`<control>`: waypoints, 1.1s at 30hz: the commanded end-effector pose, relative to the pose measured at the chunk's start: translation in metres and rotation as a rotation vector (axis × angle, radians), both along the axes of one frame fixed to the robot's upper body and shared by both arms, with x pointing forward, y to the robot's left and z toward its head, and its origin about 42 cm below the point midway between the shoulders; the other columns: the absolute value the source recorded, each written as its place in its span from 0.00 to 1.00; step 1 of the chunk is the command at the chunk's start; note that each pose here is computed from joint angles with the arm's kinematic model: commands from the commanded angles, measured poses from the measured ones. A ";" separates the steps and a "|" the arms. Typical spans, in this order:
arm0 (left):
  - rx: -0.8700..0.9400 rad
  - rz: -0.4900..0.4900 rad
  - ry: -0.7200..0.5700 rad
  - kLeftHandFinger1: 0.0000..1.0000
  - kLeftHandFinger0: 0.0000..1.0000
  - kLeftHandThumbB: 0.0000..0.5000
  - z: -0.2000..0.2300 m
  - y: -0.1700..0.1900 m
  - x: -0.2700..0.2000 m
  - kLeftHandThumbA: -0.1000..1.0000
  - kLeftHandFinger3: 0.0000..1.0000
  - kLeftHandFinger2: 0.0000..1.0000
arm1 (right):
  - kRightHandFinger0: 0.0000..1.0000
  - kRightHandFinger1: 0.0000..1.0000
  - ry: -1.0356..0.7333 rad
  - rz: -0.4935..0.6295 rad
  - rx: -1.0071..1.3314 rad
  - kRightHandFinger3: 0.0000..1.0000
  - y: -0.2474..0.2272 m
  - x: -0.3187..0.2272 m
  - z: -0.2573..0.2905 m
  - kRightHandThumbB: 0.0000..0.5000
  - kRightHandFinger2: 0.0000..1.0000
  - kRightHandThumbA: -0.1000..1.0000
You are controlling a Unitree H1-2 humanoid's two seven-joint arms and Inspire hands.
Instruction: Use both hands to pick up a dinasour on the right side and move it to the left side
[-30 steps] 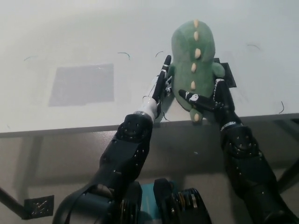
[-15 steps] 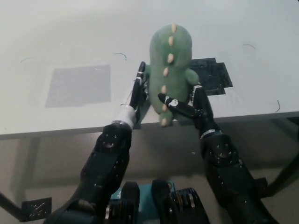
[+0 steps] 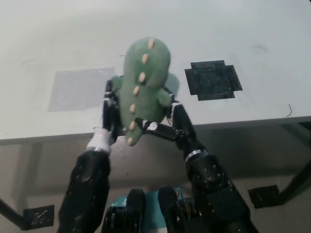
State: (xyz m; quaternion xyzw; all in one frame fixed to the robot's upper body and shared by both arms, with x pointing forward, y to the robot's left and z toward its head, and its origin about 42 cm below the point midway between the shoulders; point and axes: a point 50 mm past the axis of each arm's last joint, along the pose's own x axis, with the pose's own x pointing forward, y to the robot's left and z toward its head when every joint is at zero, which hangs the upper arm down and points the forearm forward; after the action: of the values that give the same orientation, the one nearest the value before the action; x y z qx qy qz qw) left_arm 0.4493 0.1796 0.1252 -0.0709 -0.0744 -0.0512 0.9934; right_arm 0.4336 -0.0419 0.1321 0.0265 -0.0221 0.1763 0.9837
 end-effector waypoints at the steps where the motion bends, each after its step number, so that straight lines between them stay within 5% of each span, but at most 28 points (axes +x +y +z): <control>1: -0.022 -0.051 0.111 1.00 1.00 0.68 -0.022 -0.003 -0.019 1.00 1.00 1.00 | 1.00 1.00 0.006 0.226 -0.019 1.00 0.053 -0.018 0.011 0.31 1.00 1.00; 4: -0.025 -0.047 0.101 1.00 1.00 0.69 -0.021 0.005 -0.022 1.00 1.00 1.00 | 1.00 1.00 -0.009 0.230 -0.040 1.00 0.058 -0.020 0.011 0.38 1.00 1.00; 12: -0.075 -0.016 0.070 1.00 1.00 0.71 -0.014 0.016 -0.021 1.00 1.00 1.00 | 1.00 1.00 -0.050 0.261 -0.099 1.00 0.069 -0.014 0.024 0.36 1.00 1.00; 14: -0.107 0.004 0.090 1.00 1.00 0.82 -0.013 0.025 -0.018 1.00 1.00 1.00 | 1.00 1.00 -0.036 0.274 -0.110 1.00 0.079 -0.008 0.028 0.35 1.00 1.00; 23: -0.128 0.053 0.106 1.00 1.00 0.60 0.004 0.036 0.010 1.00 1.00 1.00 | 1.00 1.00 -0.007 0.268 -0.169 1.00 0.095 0.016 0.046 0.32 1.00 1.00; 27: -0.116 0.059 0.099 1.00 1.00 0.75 0.010 0.044 0.016 1.00 1.00 1.00 | 1.00 1.00 -0.003 0.267 -0.164 1.00 0.103 0.018 0.052 0.30 1.00 1.00; 33: -0.225 0.071 0.107 1.00 1.00 0.75 0.021 0.060 0.025 1.00 1.00 1.00 | 1.00 1.00 -0.015 0.302 -0.238 1.00 0.116 0.022 0.060 0.38 1.00 1.00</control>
State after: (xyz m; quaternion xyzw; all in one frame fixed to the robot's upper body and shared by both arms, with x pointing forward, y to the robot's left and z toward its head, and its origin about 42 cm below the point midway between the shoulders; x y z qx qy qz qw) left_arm 0.4623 0.2432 0.1350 -0.1499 -0.0463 0.0192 0.9874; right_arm 0.4667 0.0157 0.1621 -0.0659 0.0105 0.2466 0.9668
